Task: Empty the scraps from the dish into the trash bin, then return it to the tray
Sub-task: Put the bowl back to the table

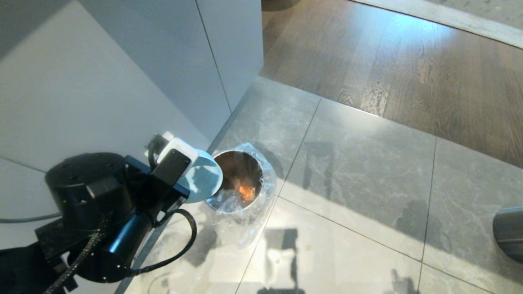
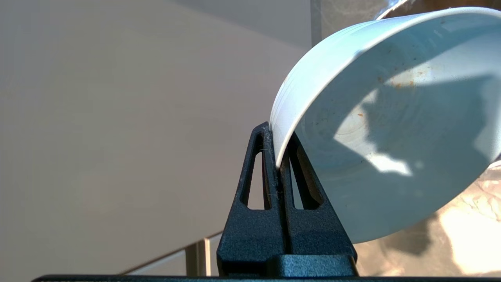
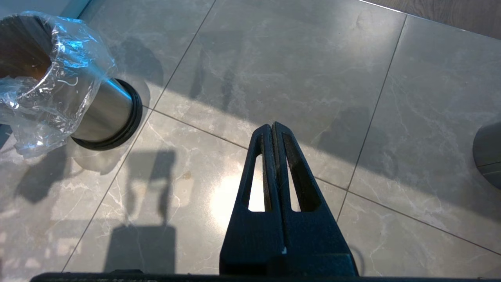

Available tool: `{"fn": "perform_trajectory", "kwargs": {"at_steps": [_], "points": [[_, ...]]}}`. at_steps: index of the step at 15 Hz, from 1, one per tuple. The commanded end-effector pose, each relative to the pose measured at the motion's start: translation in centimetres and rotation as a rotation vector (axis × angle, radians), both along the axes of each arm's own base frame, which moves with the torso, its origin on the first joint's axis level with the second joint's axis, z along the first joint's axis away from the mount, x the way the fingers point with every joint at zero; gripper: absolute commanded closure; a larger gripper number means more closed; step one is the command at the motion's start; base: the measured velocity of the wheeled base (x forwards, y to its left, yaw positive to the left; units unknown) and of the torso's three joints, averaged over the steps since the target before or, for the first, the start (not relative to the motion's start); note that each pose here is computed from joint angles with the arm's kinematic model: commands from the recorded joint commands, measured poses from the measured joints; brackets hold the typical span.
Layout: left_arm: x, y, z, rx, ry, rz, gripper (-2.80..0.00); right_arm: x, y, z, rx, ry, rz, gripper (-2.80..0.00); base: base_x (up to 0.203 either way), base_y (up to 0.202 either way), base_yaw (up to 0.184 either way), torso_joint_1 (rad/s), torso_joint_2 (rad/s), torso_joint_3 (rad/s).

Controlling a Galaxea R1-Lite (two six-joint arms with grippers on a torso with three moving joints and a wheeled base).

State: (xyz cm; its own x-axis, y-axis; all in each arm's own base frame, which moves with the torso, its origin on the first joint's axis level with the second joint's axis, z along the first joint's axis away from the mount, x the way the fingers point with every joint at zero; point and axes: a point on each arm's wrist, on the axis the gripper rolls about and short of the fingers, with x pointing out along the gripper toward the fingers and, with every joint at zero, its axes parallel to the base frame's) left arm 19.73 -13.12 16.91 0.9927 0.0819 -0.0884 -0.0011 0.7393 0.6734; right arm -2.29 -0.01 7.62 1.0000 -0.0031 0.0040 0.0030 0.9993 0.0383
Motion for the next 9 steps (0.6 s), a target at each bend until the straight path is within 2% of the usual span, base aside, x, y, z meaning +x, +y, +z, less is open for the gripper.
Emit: {"fn": "perform_trajectory", "kwargs": {"at_steps": [1, 3, 7, 9], "points": [[-0.9, 0.8, 0.5, -0.02, -0.02, 0.004, 0.0, 0.0, 0.0, 0.0, 0.0, -0.001, 0.0, 0.0, 0.0, 0.0, 0.0, 0.0, 0.0, 0.0], [-1.5, 1.5, 0.8, -0.046, -0.033, 0.006, 0.0, 0.0, 0.0, 0.0, 0.0, -0.001, 0.0, 0.0, 0.0, 0.0, 0.0, 0.0, 0.0, 0.0], [-2.3, 3.5, 1.6, -0.153, -0.05, 0.022, 0.0, 0.0, 0.0, 0.0, 0.0, 0.001, 0.0, 0.0, 0.0, 0.0, 0.0, 0.0, 0.0, 0.0], [-2.4, 4.5, 1.7, -0.206, -0.021, -0.052, 0.0, 0.0, 0.0, 0.0, 0.0, -0.001, 0.0, 0.0, 0.0, 0.0, 0.0, 0.0, 0.0, 0.0]]}}
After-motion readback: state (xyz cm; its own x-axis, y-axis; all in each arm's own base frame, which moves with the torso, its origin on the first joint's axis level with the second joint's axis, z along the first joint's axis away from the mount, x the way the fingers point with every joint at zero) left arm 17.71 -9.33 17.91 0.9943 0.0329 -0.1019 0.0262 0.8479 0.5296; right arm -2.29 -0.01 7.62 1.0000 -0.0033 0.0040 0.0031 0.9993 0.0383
